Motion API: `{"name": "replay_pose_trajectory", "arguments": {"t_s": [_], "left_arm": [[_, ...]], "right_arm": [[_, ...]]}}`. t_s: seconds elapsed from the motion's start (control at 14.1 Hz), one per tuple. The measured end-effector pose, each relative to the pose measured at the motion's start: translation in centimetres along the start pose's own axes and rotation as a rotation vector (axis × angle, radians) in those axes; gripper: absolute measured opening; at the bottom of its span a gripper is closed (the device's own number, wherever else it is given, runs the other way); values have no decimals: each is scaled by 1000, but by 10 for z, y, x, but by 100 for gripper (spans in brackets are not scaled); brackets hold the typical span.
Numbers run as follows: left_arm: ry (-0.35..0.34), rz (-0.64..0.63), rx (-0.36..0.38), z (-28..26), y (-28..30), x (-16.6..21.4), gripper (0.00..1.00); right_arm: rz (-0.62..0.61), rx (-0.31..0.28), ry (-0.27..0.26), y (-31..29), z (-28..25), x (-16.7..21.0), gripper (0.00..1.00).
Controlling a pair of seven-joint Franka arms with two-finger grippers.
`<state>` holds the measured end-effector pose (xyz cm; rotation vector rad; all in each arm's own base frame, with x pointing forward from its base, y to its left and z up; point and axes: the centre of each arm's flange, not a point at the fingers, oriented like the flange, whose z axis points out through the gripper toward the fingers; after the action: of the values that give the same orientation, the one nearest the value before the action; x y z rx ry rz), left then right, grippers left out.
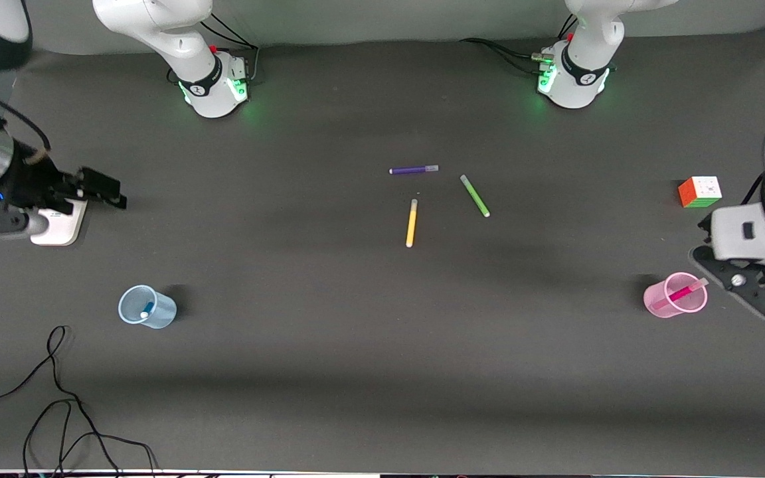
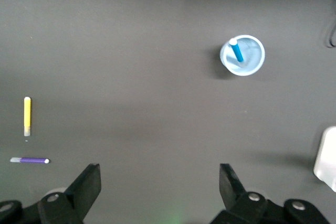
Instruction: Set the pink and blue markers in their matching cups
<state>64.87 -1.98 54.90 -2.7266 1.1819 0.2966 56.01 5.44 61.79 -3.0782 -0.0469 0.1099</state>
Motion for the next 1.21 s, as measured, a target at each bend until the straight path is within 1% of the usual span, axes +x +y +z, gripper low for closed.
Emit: {"name": "replay_pose_trajectory", "arguments": {"t_s": [0.14, 0.28, 0.43, 0.5, 0.57, 0.78, 1.21], "left_arm": [[49, -166, -47, -16, 9, 2, 100], [71, -349, -92, -24, 21, 8, 100], [66, -523, -168, -29, 38, 14, 100], [66, -588, -205, -31, 44, 16, 100], [64, -629, -226, -32, 47, 17, 100], [43, -663, -239, -29, 45, 13, 100], [-25, -664, -262, -16, 49, 7, 100]], "right_arm": [[7, -12, 43, 6, 1, -24, 100], [15, -13, 81, 12, 9, -43, 100], [17, -13, 89, 14, 18, -49, 100], [18, -13, 87, 14, 21, -48, 100], [18, -13, 86, 14, 23, -47, 100], [16, -13, 89, 13, 22, -47, 100], [8, -36, 86, 11, 24, -46, 100]]}}
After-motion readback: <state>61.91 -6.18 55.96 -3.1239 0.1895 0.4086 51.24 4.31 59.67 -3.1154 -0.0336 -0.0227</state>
